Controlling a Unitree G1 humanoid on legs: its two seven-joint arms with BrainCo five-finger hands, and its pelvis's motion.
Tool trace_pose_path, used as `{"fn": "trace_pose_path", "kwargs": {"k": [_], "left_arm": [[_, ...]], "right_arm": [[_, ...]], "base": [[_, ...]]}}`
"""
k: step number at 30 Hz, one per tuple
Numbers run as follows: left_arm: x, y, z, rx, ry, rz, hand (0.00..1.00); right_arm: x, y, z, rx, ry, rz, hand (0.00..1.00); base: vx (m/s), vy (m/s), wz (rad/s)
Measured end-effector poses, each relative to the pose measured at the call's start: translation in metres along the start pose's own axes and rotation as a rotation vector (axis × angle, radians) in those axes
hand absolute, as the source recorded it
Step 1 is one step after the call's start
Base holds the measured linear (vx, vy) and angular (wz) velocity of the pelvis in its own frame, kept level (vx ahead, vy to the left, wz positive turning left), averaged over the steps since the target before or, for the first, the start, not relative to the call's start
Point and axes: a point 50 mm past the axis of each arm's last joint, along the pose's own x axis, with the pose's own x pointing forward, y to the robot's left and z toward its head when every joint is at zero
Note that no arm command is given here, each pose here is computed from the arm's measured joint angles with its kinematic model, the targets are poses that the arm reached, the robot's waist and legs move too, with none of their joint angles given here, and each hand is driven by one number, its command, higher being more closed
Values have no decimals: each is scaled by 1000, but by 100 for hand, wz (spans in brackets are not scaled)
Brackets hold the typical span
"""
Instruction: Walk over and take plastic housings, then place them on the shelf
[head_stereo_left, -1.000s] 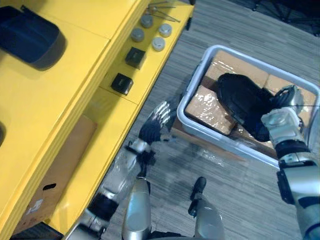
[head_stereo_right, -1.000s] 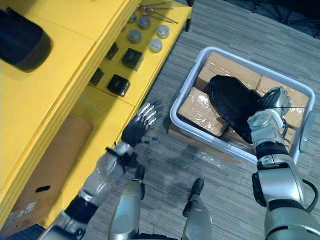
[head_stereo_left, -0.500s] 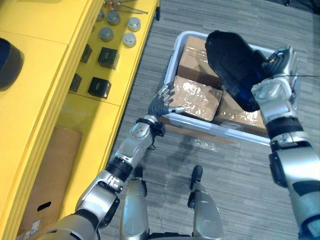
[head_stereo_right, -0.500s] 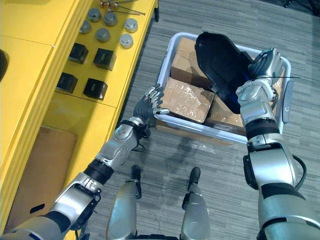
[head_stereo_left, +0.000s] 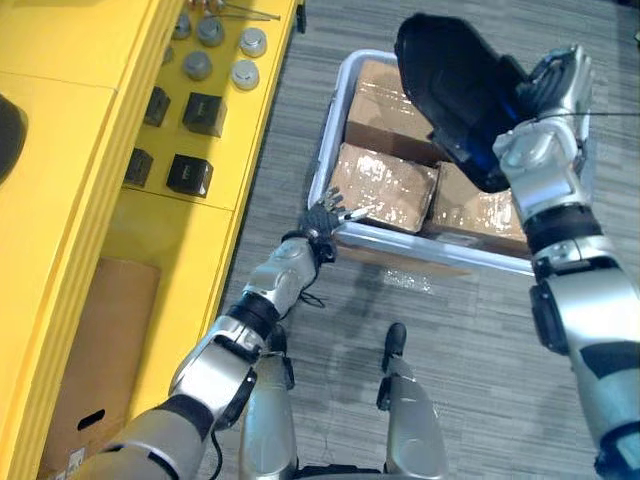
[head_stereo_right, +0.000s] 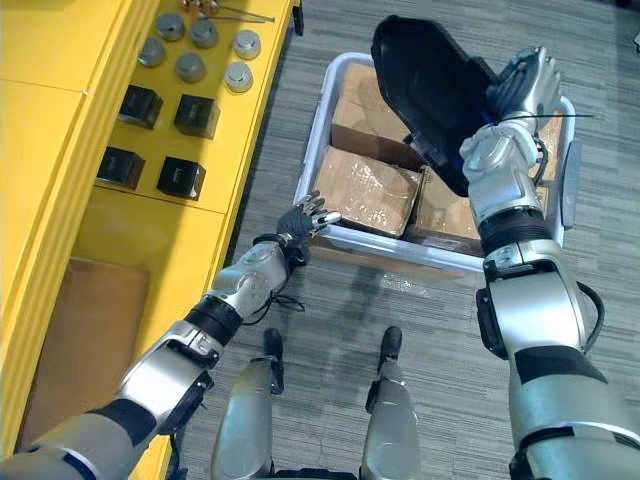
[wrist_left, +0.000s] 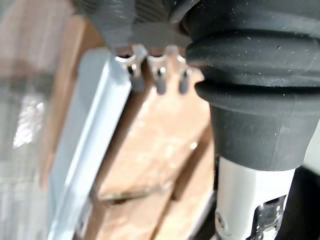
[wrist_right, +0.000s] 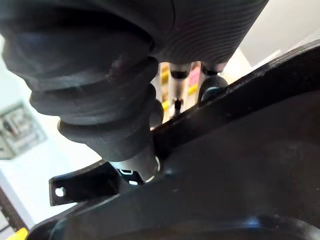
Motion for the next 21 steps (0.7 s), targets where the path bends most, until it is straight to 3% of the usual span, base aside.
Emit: {"fn": "trace_pose_path", "kwargs": {"k": [10,21], "left_arm": [[6,-21,8,-225,-7,-69,0],[9,-30,21,-241,-82,-62,0]], "right_arm": [[-4,7,15,17,-68,8,100],[-20,30,36,42,-196,83,100]], "base": [[-7,12,-14],[-14,15,-8]]}}
